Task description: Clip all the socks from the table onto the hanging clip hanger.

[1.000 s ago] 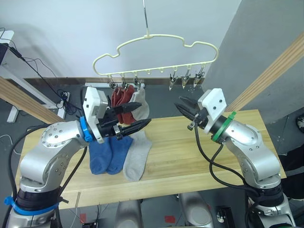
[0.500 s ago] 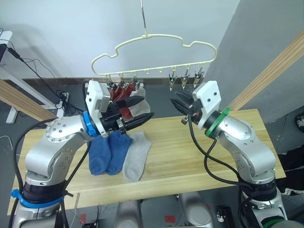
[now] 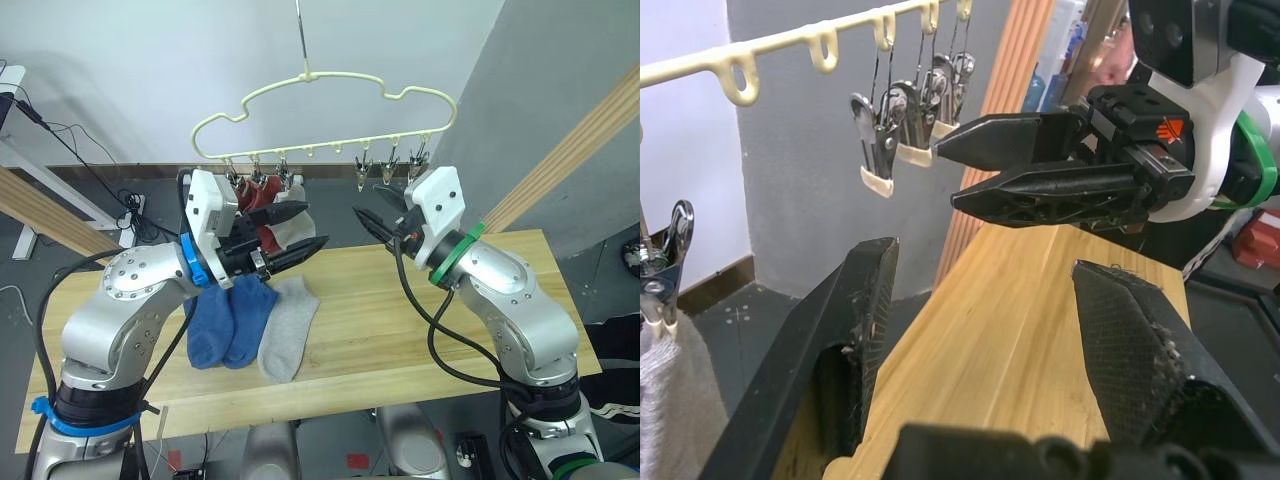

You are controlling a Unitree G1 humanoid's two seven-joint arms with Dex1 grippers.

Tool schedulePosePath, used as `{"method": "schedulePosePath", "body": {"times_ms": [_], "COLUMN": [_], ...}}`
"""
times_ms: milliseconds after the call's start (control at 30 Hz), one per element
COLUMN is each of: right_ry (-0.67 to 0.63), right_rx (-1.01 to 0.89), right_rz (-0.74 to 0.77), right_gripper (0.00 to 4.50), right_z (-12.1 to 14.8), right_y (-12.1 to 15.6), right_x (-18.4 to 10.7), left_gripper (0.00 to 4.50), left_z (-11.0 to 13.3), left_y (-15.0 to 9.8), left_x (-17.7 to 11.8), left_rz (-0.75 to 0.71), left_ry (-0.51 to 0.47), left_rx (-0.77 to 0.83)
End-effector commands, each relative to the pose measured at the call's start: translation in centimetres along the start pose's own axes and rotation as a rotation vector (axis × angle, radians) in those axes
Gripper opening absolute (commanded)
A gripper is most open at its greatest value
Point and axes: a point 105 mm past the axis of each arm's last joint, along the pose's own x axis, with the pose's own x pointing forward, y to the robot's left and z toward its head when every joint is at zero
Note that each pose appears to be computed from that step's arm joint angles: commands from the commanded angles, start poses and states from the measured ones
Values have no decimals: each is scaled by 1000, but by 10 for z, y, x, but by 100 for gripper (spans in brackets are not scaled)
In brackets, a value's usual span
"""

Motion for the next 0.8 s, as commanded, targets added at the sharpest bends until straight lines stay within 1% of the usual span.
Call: {"method": "schedulePosePath", "body": {"times_ms": [33, 200, 367, 800], "right_ry": [-59, -62, -87, -137], "right_rx": [-13, -15, -17, 10], "right_rz": [-17, -45, -43, 8], "right_gripper": [226, 226, 226, 226], "right_z": [14, 16, 23, 34], "right_y": [0, -4, -7, 5], "right_x": [3, 11, 19, 32], "left_gripper": [305, 305, 305, 305], "left_z": [8, 8, 8, 8], "left_y": [-1, -1, -1, -1], "left_x": [1, 1, 1, 0], "left_rz": [1, 0, -2, 1], "left_ry": [-28, -25, -28, -32], "left_rx": [38, 36, 34, 30]}}
